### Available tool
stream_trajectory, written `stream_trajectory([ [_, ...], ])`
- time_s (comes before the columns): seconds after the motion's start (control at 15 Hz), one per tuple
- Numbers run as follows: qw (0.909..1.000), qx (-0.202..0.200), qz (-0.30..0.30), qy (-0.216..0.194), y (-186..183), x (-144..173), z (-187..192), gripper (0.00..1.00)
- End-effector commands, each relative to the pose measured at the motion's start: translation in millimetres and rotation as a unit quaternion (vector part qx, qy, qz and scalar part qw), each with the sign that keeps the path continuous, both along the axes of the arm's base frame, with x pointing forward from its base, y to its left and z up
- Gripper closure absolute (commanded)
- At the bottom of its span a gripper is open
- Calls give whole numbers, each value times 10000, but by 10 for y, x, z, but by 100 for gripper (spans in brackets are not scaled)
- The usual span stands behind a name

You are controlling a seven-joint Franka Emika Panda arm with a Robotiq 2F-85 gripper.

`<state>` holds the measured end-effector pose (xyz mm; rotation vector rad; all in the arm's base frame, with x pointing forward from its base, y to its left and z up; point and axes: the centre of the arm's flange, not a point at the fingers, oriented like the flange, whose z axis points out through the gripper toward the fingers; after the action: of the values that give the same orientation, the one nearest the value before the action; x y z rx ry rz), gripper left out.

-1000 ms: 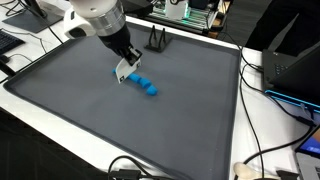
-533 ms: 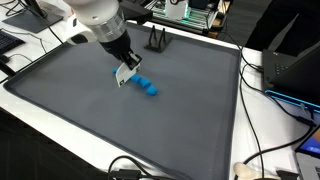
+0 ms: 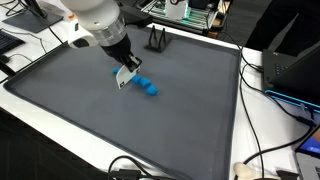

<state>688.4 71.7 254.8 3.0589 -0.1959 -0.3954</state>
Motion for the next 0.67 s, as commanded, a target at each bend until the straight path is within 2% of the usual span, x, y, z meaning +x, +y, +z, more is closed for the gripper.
stream_trajectory([
  [0.0, 9999, -29, 41, 109, -35, -18, -184, 99],
  [0.6, 9993, -13, 108, 354, -58, -117, -309, 99],
])
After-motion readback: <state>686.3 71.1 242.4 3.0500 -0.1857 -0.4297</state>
